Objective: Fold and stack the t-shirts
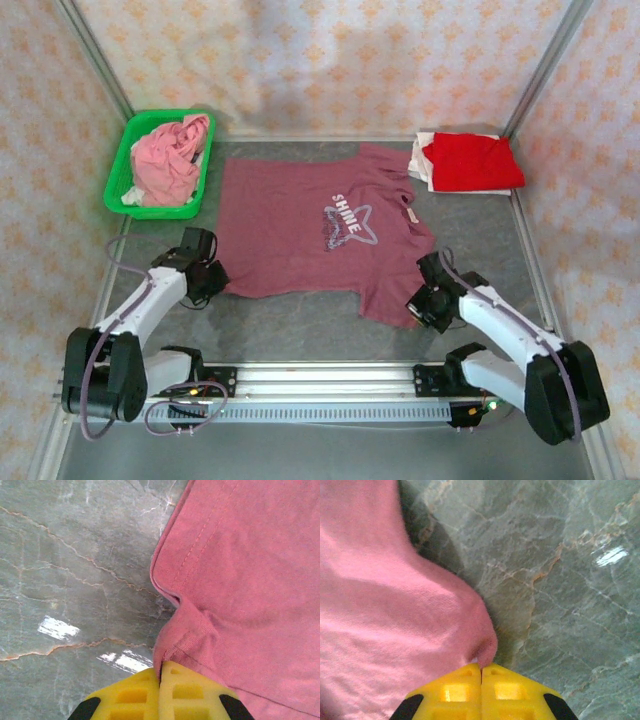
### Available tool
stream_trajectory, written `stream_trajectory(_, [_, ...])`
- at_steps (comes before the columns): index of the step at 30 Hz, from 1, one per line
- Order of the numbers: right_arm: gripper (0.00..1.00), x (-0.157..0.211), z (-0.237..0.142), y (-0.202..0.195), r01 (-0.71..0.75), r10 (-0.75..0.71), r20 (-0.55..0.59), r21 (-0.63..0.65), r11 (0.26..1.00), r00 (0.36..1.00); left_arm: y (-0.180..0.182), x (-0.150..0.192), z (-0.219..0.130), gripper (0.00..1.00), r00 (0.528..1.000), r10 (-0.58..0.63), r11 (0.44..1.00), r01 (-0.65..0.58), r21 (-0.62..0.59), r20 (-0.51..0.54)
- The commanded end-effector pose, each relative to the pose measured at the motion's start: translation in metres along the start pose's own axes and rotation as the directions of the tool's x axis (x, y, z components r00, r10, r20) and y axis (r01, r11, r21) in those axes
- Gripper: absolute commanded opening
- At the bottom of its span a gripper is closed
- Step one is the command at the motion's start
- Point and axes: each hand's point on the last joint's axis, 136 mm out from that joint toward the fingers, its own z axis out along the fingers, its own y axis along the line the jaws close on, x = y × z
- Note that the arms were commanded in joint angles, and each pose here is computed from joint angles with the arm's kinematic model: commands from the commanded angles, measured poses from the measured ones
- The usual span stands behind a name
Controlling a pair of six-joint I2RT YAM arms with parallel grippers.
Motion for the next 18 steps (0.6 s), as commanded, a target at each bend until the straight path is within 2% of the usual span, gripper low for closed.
stream_trajectory(1, [0.0, 0.001, -0.02, 0.005, -0.029, 0.029, 0.016, -0.035, 0.999, 0.999, -0.001, 0.009, -0.014, 0.0, 0.998, -0.052, 0.998, 0.053, 0.02, -0.024])
stream_trajectory(4, [0.0, 0.004, -0.035, 0.001, -0.034, 0.035, 0.022, -0.044, 0.998, 0.999, 0.0, 0.017, -0.024, 0.0, 0.995, -0.086, 0.995, 0.087, 0.039, -0.041])
stream_trajectory(8, [0.0, 0.006, -0.05, -0.008, -0.032, 0.035, 0.057, -0.056, 0.998, 0.998, 0.01, 0.023, -0.042, 0.0, 0.993, -0.119, 0.992, 0.119, 0.041, -0.008])
stream_trajectory(13, [0.0, 0.009, -0.064, -0.009, -0.025, 0.033, 0.078, -0.103, 0.994, 0.996, 0.01, 0.035, -0.051, 0.0, 0.98, -0.196, 0.974, 0.197, 0.115, -0.013])
stream_trajectory(18, [0.0, 0.008, -0.088, -0.005, 0.01, 0.006, 0.11, -0.143, 0.99, 0.994, 0.016, 0.035, -0.075, 0.0, 0.975, -0.215, 0.967, 0.205, 0.151, 0.049])
